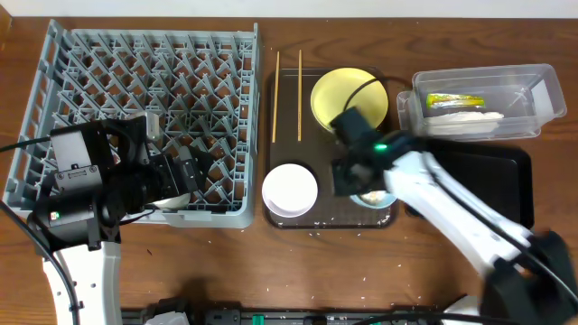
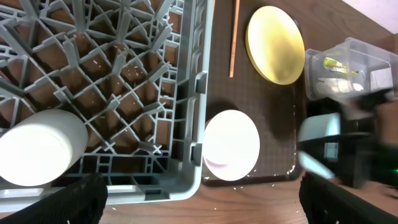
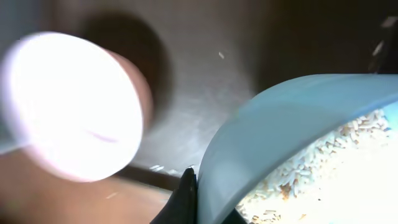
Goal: Sort waste into correct bins and load items into the dishwasher
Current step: 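Grasp the blue bowl of rice with the right gripper, then tip the blue bowl over the black tray to dump the rice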
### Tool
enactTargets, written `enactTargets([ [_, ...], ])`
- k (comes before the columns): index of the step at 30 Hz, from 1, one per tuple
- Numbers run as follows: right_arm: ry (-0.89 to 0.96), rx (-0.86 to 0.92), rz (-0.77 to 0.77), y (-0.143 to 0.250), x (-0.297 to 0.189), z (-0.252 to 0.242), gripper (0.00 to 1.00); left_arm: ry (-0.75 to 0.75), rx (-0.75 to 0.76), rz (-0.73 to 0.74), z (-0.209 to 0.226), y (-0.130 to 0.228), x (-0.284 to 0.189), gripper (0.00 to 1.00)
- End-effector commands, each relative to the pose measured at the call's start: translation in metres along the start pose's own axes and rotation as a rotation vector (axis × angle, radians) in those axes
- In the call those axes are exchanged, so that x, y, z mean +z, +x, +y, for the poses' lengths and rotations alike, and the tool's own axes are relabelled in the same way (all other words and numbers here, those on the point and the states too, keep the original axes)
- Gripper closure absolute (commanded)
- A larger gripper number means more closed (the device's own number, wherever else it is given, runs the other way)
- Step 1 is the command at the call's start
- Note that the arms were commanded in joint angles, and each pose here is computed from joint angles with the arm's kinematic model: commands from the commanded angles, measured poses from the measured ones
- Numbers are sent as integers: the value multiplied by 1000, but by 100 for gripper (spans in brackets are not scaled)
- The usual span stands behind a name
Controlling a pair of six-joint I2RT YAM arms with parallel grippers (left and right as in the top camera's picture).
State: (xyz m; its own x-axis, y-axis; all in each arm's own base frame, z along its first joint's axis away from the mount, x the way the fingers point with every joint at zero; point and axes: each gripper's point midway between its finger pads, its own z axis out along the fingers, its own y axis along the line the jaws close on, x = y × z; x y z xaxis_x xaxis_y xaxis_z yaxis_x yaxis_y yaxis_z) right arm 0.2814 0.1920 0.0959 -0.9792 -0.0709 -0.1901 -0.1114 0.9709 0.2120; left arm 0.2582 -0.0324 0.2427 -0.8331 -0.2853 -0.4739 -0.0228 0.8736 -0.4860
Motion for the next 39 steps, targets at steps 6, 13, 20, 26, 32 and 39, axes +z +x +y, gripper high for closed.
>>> enactTargets([
  [6,-404,-32,-104,-22,-79,-21,99,10,18,-17,-4,-5,-5,1],
  [13,-631,195,-252,-35,-88,-100,99,10,16,-14,-4,-5,-4,1],
  [20,-821,316,-462,-28,-89,-151,99,10,16,-14,-4,-5,-4,1],
  [26,-956,267,-620,-21,-103,-163,99,10,16,-14,-4,-5,-4,1],
  [32,-1042,196,-703,-16,-120,-164,99,10,16,-14,-4,-5,-4,1],
  [39,-932,336,-658,-19,-101,-184,99,10,16,-14,-4,-5,-4,1],
])
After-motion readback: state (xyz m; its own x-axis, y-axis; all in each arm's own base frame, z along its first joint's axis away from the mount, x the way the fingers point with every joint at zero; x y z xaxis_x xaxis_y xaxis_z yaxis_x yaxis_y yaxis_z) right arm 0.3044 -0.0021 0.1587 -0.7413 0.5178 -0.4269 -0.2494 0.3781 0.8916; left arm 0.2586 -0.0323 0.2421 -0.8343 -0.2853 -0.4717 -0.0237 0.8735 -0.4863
